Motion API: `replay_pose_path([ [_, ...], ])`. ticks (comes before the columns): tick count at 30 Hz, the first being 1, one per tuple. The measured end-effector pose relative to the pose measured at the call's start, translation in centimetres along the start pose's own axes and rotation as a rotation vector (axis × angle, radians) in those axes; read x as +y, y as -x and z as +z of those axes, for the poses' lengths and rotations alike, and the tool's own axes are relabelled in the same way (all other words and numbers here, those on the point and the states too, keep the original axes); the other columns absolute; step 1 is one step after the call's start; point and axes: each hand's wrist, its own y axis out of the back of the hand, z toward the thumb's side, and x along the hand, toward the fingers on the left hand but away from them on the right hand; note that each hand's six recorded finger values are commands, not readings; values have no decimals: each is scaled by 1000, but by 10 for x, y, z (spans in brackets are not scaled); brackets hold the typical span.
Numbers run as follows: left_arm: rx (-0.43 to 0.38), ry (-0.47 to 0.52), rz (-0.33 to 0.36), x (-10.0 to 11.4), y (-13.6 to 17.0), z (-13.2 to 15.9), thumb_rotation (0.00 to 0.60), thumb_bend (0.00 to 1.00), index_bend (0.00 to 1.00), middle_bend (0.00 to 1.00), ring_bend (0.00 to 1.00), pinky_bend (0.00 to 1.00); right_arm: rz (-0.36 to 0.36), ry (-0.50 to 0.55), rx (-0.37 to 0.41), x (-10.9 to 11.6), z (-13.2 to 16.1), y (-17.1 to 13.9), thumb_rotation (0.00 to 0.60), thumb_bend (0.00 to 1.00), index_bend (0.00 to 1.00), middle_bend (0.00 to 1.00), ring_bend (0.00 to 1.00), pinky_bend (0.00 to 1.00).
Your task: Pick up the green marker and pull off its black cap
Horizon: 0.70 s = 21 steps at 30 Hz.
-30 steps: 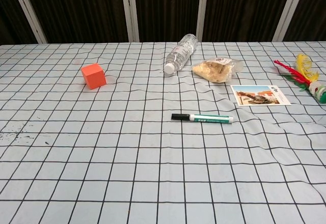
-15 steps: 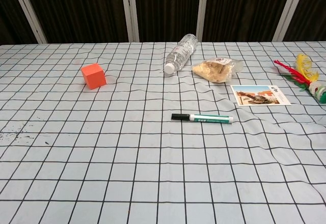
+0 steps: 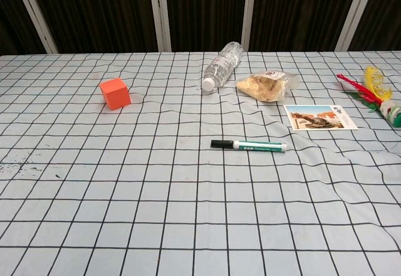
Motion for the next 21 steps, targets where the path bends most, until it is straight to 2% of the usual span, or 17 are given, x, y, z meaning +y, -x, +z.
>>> replay_pose_path([
  [4, 18, -27, 20, 9, -1, -9, 600, 462, 202, 42, 0, 0, 17, 20, 9, -2, 4, 0, 600, 195, 173, 132, 166, 87],
  [8, 3, -58, 10, 17, -7, -14, 600, 454, 198, 38, 0, 0, 60, 54, 59, -6, 20, 7, 600, 195, 173, 132, 166, 87],
  [13, -43, -112, -56, 24, -20, -13, 600, 406, 185, 34, 0, 0, 94, 37, 129, -8, 48, 28, 600, 195, 173, 132, 166, 87],
  [16, -55, -158, -93, 24, -31, -10, 600, 384, 110, 31, 0, 0, 100, 18, 165, -10, 70, 46, 600, 195, 173, 132, 166, 87],
  [21, -53, -167, -156, 21, -54, -13, 600, 383, 87, 38, 0, 0, 149, 22, 183, -24, 106, 68, 600, 195, 195, 132, 166, 87],
])
